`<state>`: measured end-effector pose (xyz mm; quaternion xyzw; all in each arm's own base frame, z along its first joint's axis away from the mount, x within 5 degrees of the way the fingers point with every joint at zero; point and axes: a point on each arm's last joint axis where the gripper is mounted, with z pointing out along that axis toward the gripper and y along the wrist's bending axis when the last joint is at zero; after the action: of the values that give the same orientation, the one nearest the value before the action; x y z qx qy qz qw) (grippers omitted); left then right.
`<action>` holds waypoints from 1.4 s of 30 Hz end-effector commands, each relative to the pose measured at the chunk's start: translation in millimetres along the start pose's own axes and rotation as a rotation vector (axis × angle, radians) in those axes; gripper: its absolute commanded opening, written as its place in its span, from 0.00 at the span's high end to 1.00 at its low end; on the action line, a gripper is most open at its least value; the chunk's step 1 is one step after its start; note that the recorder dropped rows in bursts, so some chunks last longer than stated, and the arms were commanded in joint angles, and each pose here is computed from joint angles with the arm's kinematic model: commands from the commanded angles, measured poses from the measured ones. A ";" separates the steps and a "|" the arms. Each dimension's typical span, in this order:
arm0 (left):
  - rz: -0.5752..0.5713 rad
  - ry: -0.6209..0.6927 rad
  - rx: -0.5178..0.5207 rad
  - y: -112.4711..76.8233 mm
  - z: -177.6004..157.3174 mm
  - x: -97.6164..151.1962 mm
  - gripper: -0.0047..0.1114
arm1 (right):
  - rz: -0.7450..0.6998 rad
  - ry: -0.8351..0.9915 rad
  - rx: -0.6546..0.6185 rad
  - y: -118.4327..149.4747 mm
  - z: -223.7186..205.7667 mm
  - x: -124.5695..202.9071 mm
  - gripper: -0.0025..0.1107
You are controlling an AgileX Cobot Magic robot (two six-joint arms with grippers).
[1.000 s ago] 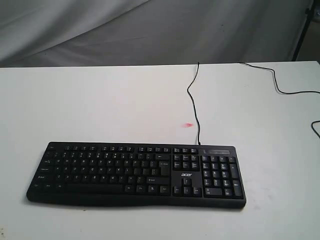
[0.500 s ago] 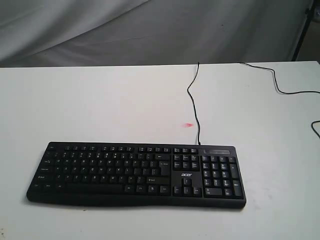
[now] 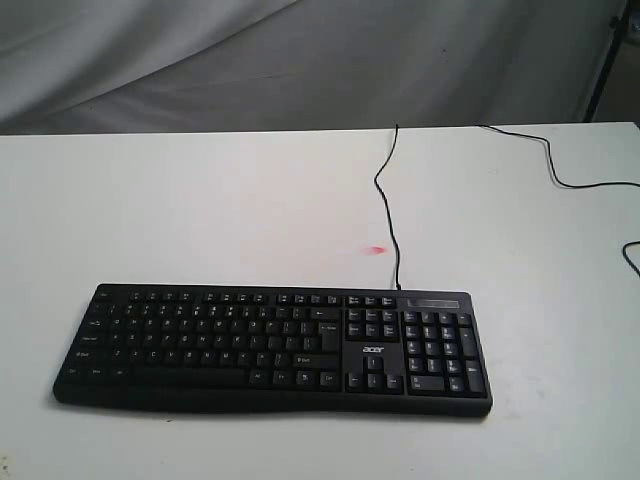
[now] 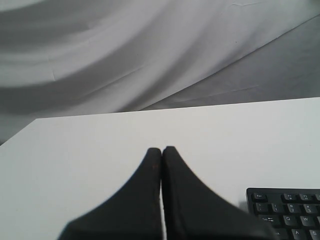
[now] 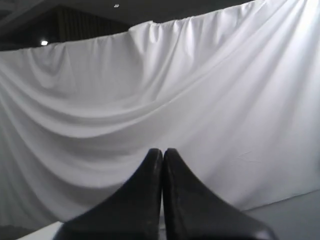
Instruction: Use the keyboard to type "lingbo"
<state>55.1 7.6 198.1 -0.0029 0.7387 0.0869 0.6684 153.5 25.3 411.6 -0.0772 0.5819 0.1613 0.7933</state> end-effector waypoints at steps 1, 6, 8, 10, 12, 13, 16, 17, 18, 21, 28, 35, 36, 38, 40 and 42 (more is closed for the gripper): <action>-0.003 0.004 0.005 -0.4 0.6 1.5 0.95 | -0.020 0.106 -0.045 -6.2 35.0 -12.1 0.98; -0.003 0.004 0.005 -0.4 0.6 1.5 0.95 | -0.083 0.216 -0.042 -19.4 73.2 -18.2 0.98; -0.003 0.004 0.005 -0.4 0.6 1.5 0.95 | -0.105 0.235 -0.011 -25.7 85.4 -25.3 0.98; -0.003 0.004 0.005 -0.4 0.6 1.5 0.95 | -0.109 0.220 -0.001 -28.8 93.4 -30.3 0.98; -0.003 0.004 0.005 -0.4 0.6 1.5 0.95 | -0.128 0.202 0.020 -31.6 97.8 -35.8 0.98; -0.003 0.004 0.005 -0.4 0.6 1.5 0.95 | -0.141 0.193 0.026 -32.4 99.3 -38.4 0.98; -0.003 0.004 0.005 -0.4 0.6 1.5 0.95 | -0.226 0.173 0.075 -36.9 99.7 -43.6 0.98; -0.003 0.004 0.005 -0.4 0.6 1.5 0.95 | -0.287 0.169 0.109 -40.2 99.5 -44.7 0.98; -0.003 0.004 0.005 -0.4 0.6 1.5 0.95 | -0.365 0.168 0.150 -44.4 99.0 -45.5 0.98; -0.003 0.004 0.005 -0.4 0.6 1.5 0.95 | -0.541 0.171 0.315 -59.2 95.6 -50.9 0.98; -0.003 0.004 0.005 -0.4 0.6 1.5 0.95 | -0.947 0.331 0.710 -95.3 84.8 -53.7 0.98; -0.003 0.004 0.005 -0.4 0.6 1.5 0.95 | -0.782 0.475 0.709 -111.7 104.5 -33.9 0.98; -0.003 0.004 0.005 -0.4 0.6 1.5 0.95 | -0.757 0.503 0.682 -112.0 107.8 -29.4 0.98; -0.003 0.004 0.005 -0.4 0.6 1.5 0.95 | -0.714 0.619 0.572 -111.5 117.4 -12.8 0.98; -0.003 0.004 0.005 -0.4 0.6 1.5 0.95 | -0.695 0.702 0.483 -110.2 122.5 1.7 0.98; -0.003 0.004 0.005 -0.4 0.6 1.5 0.95 | -0.652 0.764 0.377 -107.7 129.1 19.4 0.98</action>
<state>55.1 7.6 198.1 -0.0029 0.7387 0.0869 0.6684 303.9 -37.4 438.6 -0.1275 0.7728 -0.2758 0.5572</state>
